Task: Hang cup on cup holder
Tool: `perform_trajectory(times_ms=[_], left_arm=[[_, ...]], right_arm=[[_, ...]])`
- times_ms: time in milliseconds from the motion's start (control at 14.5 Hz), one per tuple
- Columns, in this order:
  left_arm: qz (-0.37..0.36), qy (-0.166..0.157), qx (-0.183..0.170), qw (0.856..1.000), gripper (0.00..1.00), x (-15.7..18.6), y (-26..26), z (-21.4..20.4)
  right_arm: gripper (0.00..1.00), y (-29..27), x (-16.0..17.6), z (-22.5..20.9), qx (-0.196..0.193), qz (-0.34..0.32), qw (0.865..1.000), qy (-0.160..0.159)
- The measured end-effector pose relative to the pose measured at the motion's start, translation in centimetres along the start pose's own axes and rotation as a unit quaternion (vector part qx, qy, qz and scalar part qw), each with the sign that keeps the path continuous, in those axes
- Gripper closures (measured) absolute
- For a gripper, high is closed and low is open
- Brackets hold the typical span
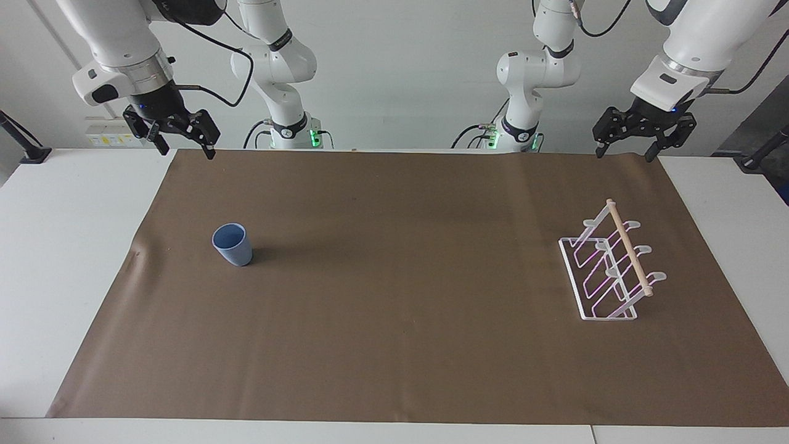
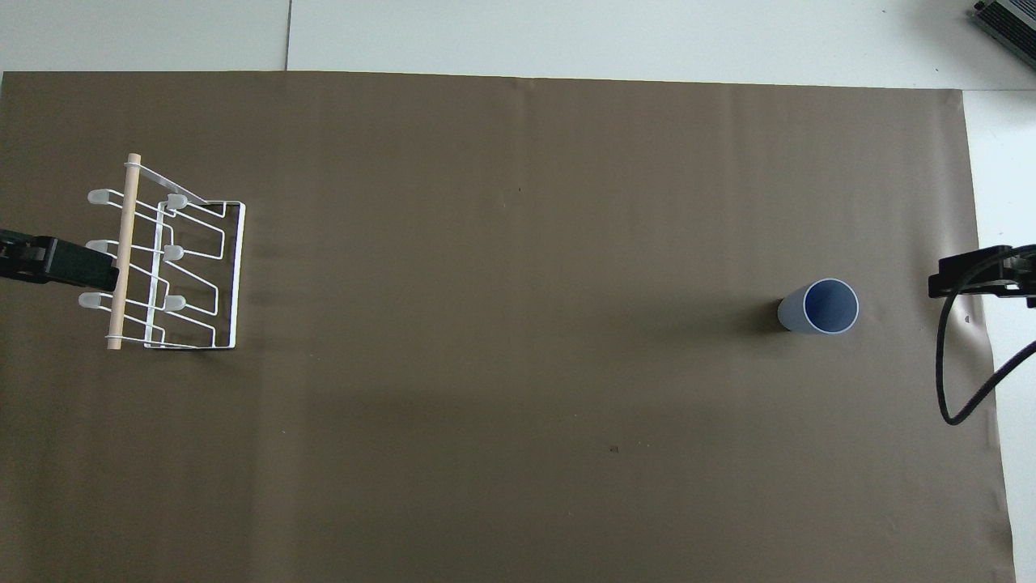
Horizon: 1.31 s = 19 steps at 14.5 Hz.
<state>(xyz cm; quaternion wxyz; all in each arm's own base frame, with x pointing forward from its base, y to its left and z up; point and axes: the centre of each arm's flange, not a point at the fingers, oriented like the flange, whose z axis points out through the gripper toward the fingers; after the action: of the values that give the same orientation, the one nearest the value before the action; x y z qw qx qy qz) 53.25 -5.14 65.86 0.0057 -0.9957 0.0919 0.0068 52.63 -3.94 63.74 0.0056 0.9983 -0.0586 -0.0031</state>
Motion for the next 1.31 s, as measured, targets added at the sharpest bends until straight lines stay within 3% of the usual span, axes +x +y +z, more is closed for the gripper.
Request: perform_trajectory(times_ms=[1309], left_arm=[[0.0, 0.0, 0.0, 1.0, 0.0, 0.0, 0.0, 0.0]], right_arm=[[0.0, -0.2, -0.3, 1.1, 0.0, -0.009, 1.0, -0.012]])
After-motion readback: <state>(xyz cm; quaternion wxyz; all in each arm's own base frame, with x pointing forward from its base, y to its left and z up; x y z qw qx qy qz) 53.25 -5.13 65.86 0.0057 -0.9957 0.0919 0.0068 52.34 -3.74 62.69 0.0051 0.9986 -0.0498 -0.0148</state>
